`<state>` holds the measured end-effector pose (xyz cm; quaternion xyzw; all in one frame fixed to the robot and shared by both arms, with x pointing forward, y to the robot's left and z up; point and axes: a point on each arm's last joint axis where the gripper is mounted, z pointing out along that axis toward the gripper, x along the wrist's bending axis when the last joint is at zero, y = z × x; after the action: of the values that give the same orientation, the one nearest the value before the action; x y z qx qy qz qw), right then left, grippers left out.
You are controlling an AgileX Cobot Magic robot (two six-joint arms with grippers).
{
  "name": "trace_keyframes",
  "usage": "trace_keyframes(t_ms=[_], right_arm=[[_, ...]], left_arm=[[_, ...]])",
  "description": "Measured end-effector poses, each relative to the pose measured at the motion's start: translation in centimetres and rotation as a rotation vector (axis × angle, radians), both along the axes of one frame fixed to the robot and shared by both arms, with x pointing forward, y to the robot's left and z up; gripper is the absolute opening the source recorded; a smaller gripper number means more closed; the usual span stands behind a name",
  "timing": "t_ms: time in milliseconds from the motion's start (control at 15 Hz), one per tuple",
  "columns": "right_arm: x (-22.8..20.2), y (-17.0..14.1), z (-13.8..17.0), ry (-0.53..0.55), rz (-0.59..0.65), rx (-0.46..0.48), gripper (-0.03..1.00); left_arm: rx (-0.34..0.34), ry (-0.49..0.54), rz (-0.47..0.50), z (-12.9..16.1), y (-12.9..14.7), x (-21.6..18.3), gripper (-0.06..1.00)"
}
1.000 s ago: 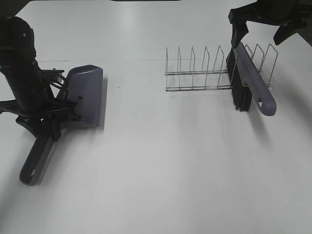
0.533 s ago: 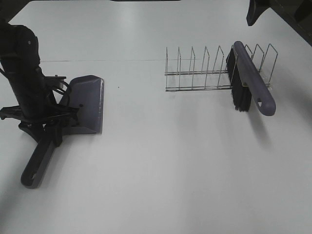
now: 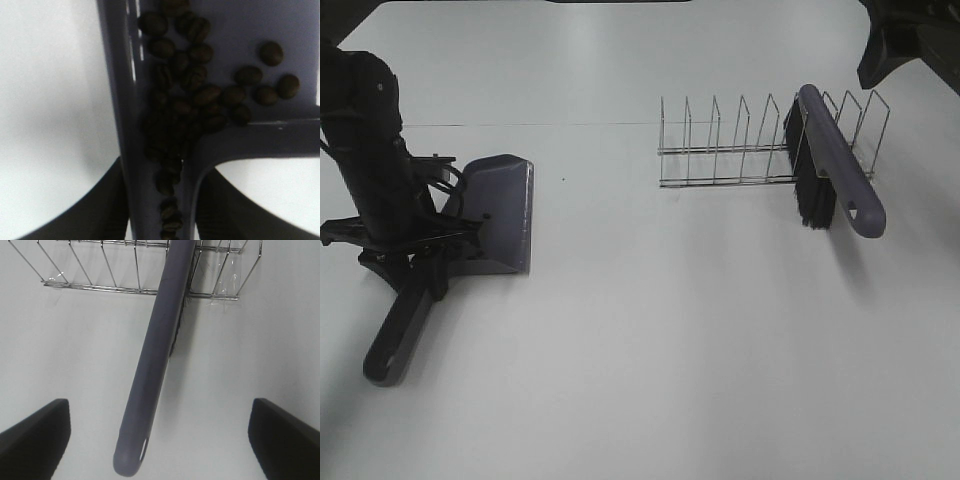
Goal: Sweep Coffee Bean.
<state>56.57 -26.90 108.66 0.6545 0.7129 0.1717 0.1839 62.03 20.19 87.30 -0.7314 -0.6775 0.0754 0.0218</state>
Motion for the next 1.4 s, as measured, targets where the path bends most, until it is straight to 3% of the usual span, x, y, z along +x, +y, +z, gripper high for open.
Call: trace_keyframes(t_ms=[67, 133, 333, 600, 867, 1400], right_arm=[[-0.7, -0.1, 0.0, 0.0, 0.0, 0.0, 0.88], [-1.2, -0.1, 0.0, -0.001, 0.0, 0.0, 0.88], [-3.4, -0.3, 0.6, -0.022, 0.0, 0.002, 0.88], [-5.5, -0.6, 1.5, -0.052, 0.0, 0.005, 0.88], [-8.8, -0.9, 1.2, -0.062, 0.0, 0.006, 0.88], [-14.7, -1.5, -0.2, -0.081, 0.016, -0.002, 0.88]], left_arm=[[-0.001, 0.002, 0.001, 0.0, 0.0, 0.0, 0.36], [-0.006, 0.014, 0.005, 0.0, -0.1, -0.1, 0.46], [-0.008, 0.033, 0.012, 0.5, -0.1, -0.4, 0.94], [-0.026, -0.038, 0.009, 4.3, 0.0, -0.6, 0.97], [-0.063, -0.174, 0.012, 11.8, 0.3, -2.2, 0.98], [-0.098, -0.373, -0.005, 21.6, 1.5, -6.9, 0.97]])
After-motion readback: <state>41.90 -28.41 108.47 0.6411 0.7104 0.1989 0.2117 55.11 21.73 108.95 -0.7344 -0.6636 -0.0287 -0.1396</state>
